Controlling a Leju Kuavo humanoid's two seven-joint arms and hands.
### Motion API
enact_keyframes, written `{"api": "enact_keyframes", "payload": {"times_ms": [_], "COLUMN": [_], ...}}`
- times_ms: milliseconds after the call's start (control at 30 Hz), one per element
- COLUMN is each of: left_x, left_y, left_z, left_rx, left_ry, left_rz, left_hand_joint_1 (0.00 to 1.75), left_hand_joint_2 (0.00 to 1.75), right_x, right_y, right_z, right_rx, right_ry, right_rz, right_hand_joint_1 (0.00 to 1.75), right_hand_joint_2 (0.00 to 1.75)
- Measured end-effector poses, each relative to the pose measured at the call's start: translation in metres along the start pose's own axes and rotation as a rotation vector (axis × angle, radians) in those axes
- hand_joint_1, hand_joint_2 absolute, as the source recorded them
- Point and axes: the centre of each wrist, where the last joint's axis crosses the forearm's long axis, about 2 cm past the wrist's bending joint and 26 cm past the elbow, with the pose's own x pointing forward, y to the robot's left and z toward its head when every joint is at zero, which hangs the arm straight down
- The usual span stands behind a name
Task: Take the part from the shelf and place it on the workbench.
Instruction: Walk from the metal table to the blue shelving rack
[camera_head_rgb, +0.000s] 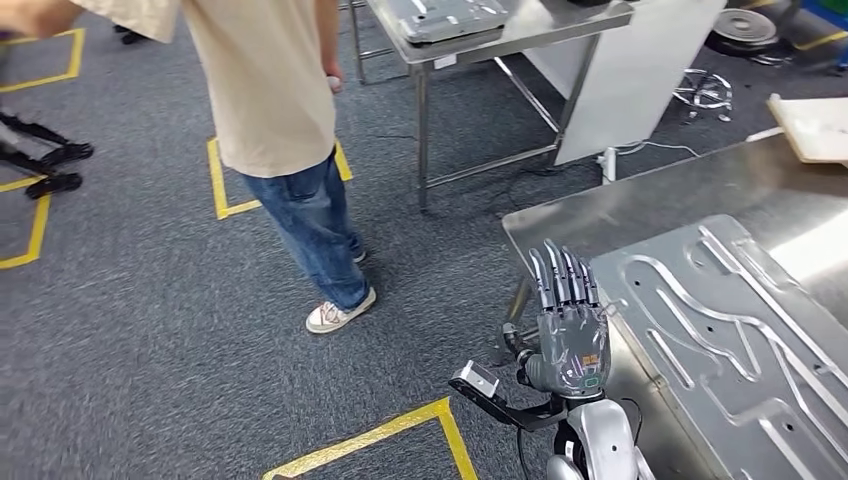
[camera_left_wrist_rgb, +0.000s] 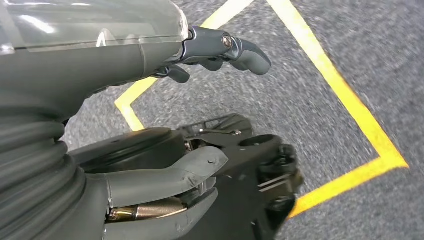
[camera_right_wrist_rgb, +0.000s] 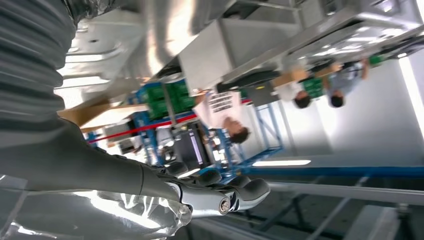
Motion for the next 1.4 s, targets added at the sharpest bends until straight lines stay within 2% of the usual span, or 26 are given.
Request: {"api": "enact_keyframes", "payload": {"times_ms": [1400], "left_x": [0.0012], "left_y": [0.0000], "left_z": [-0.0006], "left_rx": [0.006], "left_ry": [0.001], "left_rz": [-0.010], "left_hand_joint_1": [0.00], "left_hand_joint_2": [1.75], "right_x": [0.0002], "right_y": [-0.0003], "right_z": [-0.0025], "right_rx": [-0.009], "right_ry": [-0.008], "right_rz": [0.010], "right_hand_joint_1": [0.00], "right_hand_joint_2": [1.75]}}
